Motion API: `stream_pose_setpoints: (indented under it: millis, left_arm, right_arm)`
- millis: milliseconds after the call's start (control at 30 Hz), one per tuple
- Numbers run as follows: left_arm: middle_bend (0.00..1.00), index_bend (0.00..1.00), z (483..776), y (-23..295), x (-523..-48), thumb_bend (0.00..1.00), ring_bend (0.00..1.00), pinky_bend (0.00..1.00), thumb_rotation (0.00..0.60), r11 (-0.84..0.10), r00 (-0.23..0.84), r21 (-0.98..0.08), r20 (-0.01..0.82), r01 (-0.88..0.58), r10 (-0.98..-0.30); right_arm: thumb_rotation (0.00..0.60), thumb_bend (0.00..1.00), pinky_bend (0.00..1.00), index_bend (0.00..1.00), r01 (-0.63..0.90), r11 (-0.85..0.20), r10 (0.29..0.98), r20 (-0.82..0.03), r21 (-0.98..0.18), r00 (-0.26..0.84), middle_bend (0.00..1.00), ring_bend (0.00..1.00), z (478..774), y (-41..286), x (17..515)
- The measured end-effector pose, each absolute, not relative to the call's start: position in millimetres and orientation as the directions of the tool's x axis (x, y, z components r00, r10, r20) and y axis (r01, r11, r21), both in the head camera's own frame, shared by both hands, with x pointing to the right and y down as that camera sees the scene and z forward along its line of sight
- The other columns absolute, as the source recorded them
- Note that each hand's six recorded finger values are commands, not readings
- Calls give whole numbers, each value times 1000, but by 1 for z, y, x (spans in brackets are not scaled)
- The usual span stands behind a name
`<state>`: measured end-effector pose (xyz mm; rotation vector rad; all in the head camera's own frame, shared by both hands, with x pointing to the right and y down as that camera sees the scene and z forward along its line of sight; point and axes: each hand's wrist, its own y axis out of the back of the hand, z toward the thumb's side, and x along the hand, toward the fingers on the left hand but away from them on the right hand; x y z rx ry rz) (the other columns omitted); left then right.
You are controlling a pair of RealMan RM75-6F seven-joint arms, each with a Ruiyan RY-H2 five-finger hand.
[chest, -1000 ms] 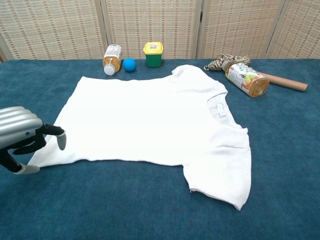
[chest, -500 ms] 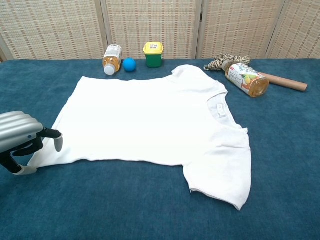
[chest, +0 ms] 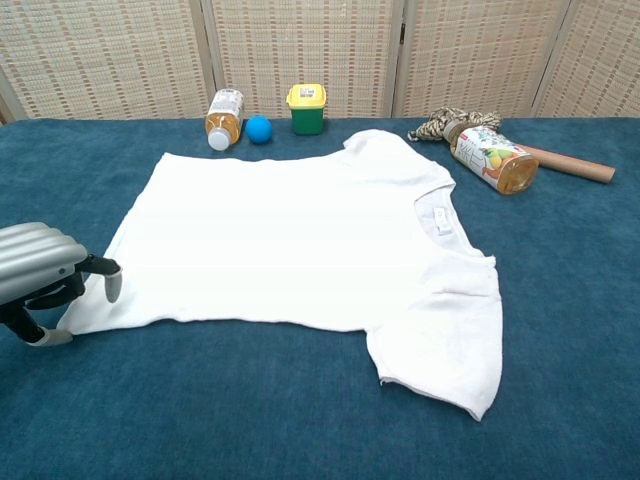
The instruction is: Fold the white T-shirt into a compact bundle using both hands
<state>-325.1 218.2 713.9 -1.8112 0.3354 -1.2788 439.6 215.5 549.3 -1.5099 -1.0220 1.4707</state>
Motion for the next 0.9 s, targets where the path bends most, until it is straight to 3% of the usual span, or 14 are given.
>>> stream_pose_setpoints:
  millis: [400,900]
  left_arm:
    - [950,486,719,214,-318,233,860,963,600,-592,438,-772,627,232,-645]
    - [955,532,723,212,-312,450,863,966,600,-607,448,-767,626,208,-638]
  right_arm:
    - [600,228,364,260,29,-373,928,-374,-927,0,294,299,549,216,443]
    - [600,228,364,260,30,-381,924,-381,-924,-7,294,308,552,217,445]
